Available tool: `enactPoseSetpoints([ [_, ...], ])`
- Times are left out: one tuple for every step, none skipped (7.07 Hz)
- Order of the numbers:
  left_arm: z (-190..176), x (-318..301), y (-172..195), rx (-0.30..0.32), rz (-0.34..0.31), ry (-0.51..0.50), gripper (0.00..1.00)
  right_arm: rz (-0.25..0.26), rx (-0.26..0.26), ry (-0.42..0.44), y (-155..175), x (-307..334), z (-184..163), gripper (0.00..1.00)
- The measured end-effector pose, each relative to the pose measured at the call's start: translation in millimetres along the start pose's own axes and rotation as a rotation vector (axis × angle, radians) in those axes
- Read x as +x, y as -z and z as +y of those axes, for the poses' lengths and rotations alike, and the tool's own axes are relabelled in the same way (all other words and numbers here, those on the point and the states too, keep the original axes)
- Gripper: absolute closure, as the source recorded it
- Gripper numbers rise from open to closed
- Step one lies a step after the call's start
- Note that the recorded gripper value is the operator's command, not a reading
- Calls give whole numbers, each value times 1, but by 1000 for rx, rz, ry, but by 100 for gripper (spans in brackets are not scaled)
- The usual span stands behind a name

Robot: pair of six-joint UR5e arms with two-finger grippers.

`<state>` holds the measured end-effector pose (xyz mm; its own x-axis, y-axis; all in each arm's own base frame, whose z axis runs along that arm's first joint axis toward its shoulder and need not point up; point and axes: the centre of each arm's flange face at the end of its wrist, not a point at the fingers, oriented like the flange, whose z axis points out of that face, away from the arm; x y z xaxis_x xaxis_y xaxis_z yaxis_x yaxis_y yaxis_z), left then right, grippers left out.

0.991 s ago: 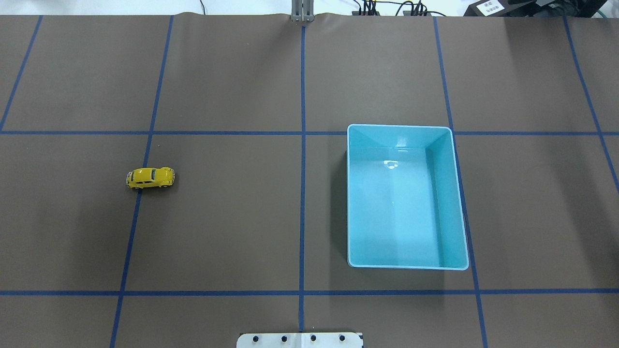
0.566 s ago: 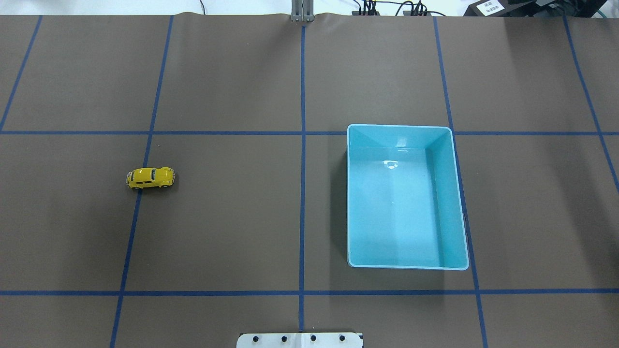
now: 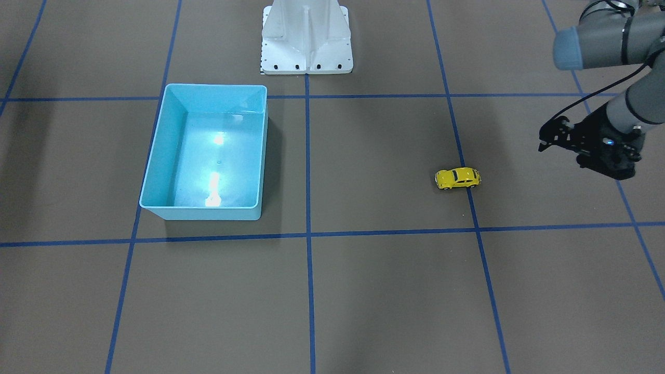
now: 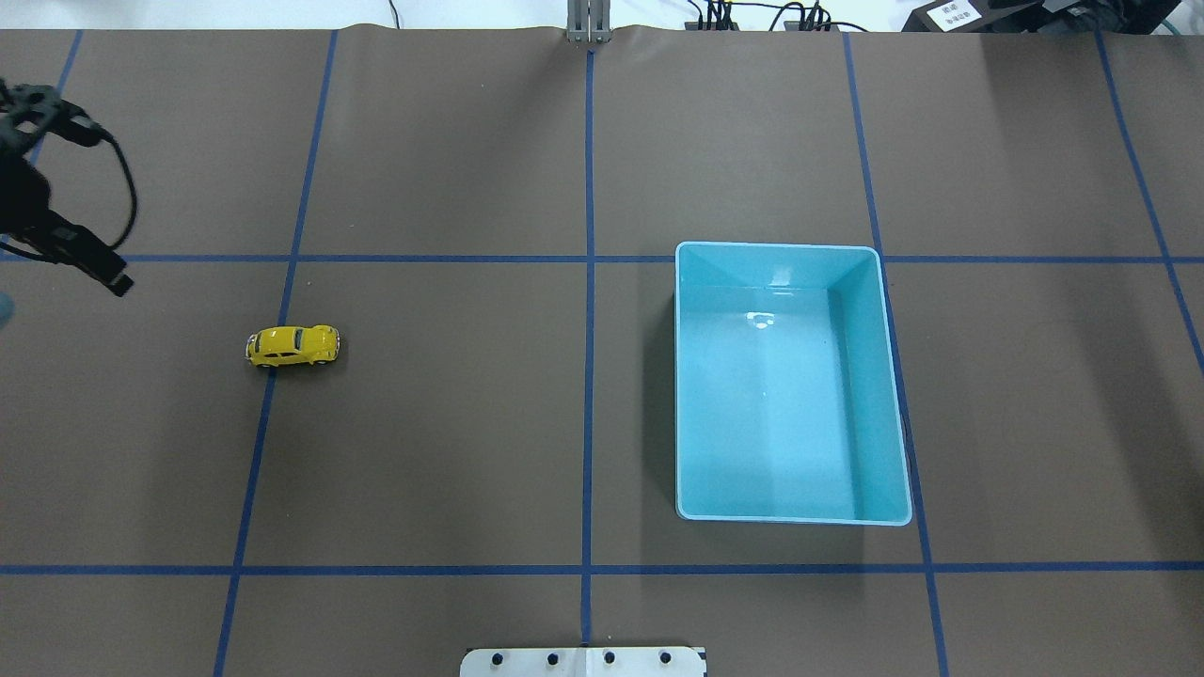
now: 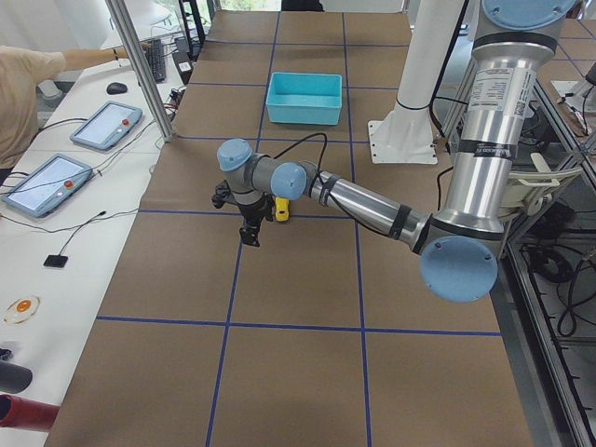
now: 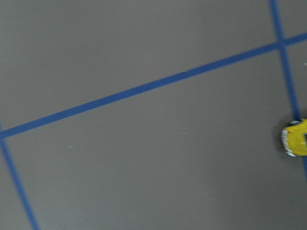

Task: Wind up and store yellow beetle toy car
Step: 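Move the left gripper down over the yellow beetle toy car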

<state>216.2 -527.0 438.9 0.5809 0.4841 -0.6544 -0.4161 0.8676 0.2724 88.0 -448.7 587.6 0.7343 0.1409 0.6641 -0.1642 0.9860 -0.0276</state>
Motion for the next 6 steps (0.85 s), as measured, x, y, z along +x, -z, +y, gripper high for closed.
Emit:
enactPoseSetpoints([
  [-23,49,-16,-10,-28,-92,0,0,-1,-6,1,1,1,0],
  [-44,102,-30,-26,-62,-176,0,0,2,-7,3,1,1,0],
  [-60,151,-38,-50,-98,-236,0,0,5,-6,5,0,1,0],
  [-68,198,-51,-78,-144,-300,0,-1,11,-1,8,-2,-1,0],
  [-65,237,-71,-110,-179,-392,0,-2,17,5,11,-5,-1,0],
  [-62,256,-87,-137,-221,-532,0,-3,20,8,13,-7,0,0],
])
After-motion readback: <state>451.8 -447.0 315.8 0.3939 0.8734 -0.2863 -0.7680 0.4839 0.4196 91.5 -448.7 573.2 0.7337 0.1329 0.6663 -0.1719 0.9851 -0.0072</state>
